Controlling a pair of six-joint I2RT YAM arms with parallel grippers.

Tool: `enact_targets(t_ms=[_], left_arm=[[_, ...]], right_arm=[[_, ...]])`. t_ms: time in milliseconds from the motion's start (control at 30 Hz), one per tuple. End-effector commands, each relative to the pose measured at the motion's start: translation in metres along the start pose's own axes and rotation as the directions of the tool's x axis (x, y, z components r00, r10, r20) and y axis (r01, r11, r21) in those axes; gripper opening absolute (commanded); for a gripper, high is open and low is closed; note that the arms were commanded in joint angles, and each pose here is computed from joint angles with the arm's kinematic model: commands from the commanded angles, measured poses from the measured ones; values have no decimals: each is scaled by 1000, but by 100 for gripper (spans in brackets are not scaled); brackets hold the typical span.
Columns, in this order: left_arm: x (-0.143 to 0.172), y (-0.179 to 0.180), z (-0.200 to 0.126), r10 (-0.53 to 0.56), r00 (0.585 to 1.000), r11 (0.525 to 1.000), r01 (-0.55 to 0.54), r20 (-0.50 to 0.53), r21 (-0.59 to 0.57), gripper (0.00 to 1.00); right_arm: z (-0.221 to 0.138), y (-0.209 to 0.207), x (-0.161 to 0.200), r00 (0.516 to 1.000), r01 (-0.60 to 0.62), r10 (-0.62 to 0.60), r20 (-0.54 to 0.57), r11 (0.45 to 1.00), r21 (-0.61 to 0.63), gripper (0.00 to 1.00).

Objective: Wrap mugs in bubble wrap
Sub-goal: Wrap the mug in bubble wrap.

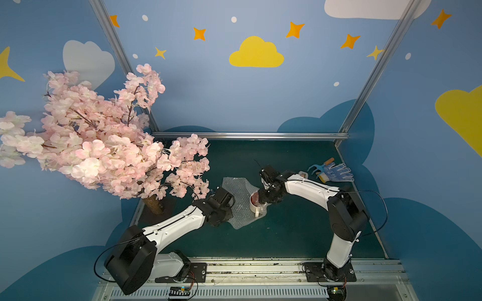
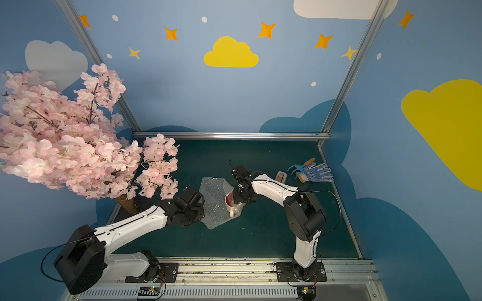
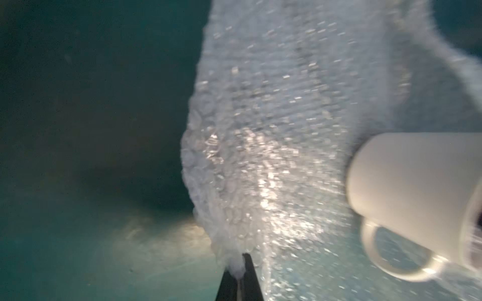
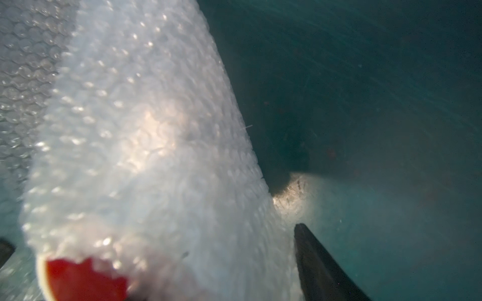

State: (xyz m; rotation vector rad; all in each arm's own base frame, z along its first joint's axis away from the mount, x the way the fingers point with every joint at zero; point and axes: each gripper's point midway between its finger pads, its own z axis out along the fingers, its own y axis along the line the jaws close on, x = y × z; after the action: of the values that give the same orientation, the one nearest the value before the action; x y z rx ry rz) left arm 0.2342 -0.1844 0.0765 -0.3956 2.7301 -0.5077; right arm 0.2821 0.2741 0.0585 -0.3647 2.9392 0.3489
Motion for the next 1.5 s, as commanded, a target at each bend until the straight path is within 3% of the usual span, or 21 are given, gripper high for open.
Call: enact_targets(t_ms=[0, 200, 533, 1133, 1467], left_arm=[[-20, -61, -30, 81, 995, 970, -91, 55, 227, 4], [-39, -123, -53, 141, 986, 901, -166, 92, 400, 4], [-57, -176, -24, 115, 990, 861, -138, 76, 489, 4], [-37, -148, 42, 43, 999, 922, -40, 1, 385, 4], [-28, -131, 66, 20, 998, 954, -2, -57, 299, 4]], right_arm=[[9, 3, 7, 999, -11, 10, -41, 999, -32, 61], [10, 12, 4, 998, -38, 33, -45, 992, -120, 61], [6, 19, -1, 995, -93, 81, -60, 964, -248, 60], [-31, 23, -10, 994, -102, 111, 6, 932, -347, 60], [-59, 1, -6, 989, -74, 106, 104, 959, -272, 63]])
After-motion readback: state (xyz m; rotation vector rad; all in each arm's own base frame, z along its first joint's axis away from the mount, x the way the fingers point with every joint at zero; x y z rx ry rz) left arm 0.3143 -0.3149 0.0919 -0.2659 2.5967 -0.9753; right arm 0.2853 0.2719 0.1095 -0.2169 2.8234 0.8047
